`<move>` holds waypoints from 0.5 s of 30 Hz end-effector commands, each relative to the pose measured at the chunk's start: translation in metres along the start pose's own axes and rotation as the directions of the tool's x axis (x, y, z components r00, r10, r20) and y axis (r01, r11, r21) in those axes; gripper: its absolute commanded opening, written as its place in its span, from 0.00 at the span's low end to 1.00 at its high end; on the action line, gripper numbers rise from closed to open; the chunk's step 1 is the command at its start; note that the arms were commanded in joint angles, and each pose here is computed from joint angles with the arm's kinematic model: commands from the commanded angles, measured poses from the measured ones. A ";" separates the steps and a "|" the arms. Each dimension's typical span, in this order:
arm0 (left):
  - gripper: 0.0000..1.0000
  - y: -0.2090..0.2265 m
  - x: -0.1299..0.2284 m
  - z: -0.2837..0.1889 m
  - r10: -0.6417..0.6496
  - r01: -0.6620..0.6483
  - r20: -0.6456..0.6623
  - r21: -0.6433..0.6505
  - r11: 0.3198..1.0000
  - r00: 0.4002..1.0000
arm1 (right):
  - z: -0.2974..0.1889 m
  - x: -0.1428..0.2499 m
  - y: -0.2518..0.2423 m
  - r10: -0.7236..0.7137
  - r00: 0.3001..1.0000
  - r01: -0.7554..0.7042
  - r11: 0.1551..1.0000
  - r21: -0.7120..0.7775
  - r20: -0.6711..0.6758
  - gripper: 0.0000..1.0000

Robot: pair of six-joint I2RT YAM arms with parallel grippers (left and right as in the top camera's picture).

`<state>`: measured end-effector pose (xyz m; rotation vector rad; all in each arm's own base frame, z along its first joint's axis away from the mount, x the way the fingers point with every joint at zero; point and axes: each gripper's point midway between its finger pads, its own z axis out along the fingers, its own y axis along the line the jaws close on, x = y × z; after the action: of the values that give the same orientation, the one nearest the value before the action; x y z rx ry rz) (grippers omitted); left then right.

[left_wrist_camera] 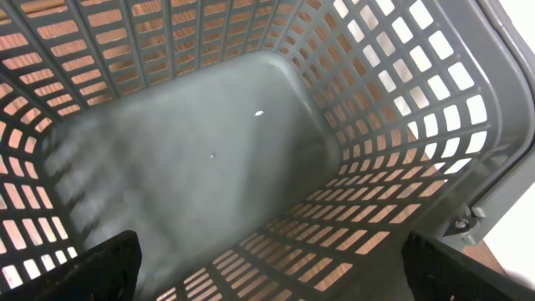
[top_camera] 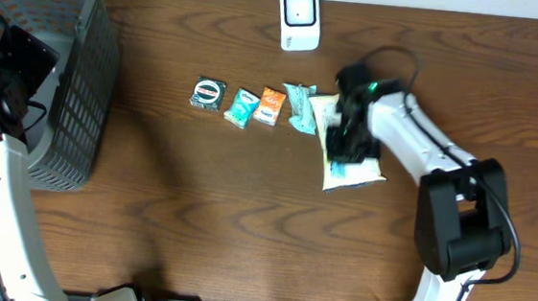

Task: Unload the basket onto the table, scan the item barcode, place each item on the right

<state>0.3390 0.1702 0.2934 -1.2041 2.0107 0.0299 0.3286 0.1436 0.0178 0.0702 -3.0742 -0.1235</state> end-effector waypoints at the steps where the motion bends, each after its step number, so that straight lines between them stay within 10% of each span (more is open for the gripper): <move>1: 0.98 0.001 -0.003 -0.001 -0.008 0.008 0.011 -0.006 1.000 1.000 | 0.013 0.015 0.006 0.017 1.000 -0.017 1.000 0.012 -0.027 0.01; 15: 0.98 0.001 -0.003 -0.001 -0.008 0.008 0.011 -0.006 1.000 1.000 | -0.087 -0.072 -0.035 0.047 0.956 -0.114 0.969 0.221 0.288 0.02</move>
<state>0.3390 0.1702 0.2934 -1.2041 2.0107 0.0299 0.3826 0.1324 0.0775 0.0113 -3.2548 0.0531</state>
